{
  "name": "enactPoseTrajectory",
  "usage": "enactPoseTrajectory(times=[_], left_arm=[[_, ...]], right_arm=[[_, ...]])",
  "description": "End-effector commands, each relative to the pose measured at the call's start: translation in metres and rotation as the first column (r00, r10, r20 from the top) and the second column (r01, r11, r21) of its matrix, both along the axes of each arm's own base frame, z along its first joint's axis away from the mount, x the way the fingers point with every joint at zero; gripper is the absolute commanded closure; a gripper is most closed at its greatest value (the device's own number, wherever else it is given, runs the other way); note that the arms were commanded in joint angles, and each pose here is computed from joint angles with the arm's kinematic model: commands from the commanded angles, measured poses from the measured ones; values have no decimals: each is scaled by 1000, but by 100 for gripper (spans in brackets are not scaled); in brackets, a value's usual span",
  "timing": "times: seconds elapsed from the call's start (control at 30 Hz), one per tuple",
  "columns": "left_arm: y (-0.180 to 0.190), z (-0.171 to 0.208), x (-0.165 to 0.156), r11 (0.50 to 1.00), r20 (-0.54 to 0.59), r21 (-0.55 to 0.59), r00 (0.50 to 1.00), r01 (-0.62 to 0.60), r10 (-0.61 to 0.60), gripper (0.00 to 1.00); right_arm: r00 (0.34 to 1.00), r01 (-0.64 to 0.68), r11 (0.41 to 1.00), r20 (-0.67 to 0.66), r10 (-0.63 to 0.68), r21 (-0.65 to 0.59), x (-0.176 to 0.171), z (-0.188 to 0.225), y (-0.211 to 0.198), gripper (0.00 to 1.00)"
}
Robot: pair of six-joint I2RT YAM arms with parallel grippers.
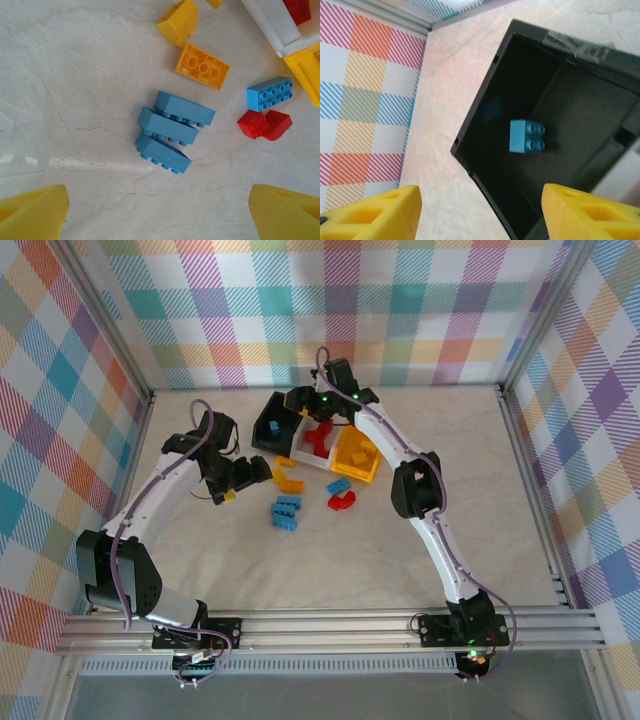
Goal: Sort the legos into containers by color
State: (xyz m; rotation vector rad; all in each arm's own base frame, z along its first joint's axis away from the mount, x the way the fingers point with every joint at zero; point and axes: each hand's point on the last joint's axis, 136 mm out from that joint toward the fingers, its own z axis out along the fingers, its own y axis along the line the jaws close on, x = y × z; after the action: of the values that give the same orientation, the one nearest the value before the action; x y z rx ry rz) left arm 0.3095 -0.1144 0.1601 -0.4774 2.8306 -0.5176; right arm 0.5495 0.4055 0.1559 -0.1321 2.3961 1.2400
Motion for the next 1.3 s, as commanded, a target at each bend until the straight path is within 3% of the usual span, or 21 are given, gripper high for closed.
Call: enactPoseTrajectory(times=[0.0,0.2,0.3,0.43,0.7,1.27], left_arm=[[0,-12,1,1000,-13,10,1000,17,-17,8],[-28,-43,-7,990,-54,37,990,135,-133,9],[-39,-60,-10,972,-84,88,974,218,-211,9],[-42,-74,-11,966,-94,105,969,236,-226,9],[-57,-96,7,920,-99,146,931,363,-352,8],[-79,-133,19,863,-177,139,870,486,-461,10]], right_arm=[[999,-40,995,-7,40,-88,-41,50,-20,35],[990,-114,943,-117,81,-313,-135,31,-85,35],[987,-133,933,-131,93,-335,-169,29,-105,35],[983,-140,924,-163,86,-355,-194,21,-121,35],[982,-125,930,-178,65,-345,-205,17,-126,33],[978,-126,919,-202,52,-374,-209,12,-132,33]])
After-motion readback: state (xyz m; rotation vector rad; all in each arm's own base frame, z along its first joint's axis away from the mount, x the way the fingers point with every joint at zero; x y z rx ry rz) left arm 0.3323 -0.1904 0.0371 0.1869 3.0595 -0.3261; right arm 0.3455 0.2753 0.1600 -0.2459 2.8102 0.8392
